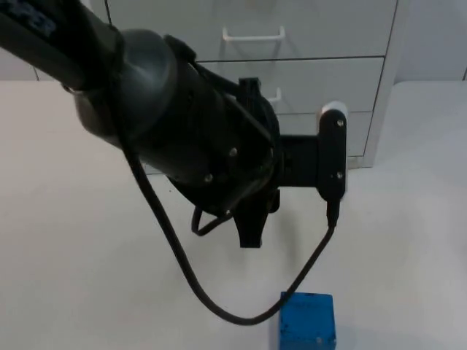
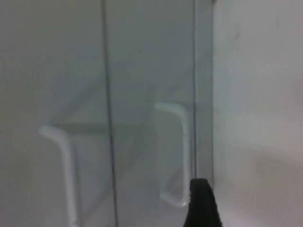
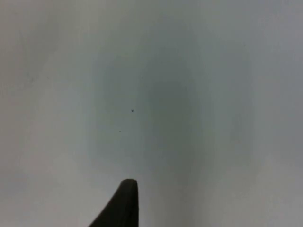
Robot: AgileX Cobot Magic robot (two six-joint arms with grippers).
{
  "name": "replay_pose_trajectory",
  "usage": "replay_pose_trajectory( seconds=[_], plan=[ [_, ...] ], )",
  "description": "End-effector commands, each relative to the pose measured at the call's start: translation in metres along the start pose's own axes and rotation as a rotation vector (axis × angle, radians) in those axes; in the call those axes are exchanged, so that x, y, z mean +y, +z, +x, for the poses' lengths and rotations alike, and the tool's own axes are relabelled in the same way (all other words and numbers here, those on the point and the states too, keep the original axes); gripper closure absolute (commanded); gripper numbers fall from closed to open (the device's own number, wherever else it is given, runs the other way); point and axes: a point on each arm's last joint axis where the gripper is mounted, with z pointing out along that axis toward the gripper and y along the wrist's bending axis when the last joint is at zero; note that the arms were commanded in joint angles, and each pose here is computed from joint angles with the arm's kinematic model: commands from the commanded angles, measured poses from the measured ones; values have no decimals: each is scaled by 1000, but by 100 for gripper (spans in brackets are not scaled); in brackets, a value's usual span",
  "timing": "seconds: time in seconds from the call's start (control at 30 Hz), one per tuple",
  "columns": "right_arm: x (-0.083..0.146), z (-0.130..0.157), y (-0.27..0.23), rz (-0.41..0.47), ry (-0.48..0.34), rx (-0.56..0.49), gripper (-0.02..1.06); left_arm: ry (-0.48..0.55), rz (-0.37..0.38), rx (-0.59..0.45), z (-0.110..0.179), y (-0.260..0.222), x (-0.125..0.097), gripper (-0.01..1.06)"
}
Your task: Open the drawer with the left hand, place the block into the drawer with the right hand, then close the drawer with the left hand.
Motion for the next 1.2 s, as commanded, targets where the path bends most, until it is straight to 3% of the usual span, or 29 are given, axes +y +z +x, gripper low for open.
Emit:
replay_pose_trajectory(
  seconds=[0.0, 0.5, 0.67, 0.9, 1.17],
  plan=[
    [-1, 0, 0, 9, 5, 5, 2, 20, 2, 4, -5, 9, -5, 50],
    [-1, 0, 0, 8, 5, 1, 2, 41, -56, 68, -1, 27, 4, 50],
    [-1, 0, 0, 8, 5, -1, 2, 16, -6, 36, 6, 34, 7, 51],
    [-1, -1, 0, 6, 5, -10, 2, -38, -22, 22, 10, 41, 25, 66],
    [-1, -1, 0, 6, 5, -10, 2, -19, 31, 10, 12, 52, 14, 66]
  ],
)
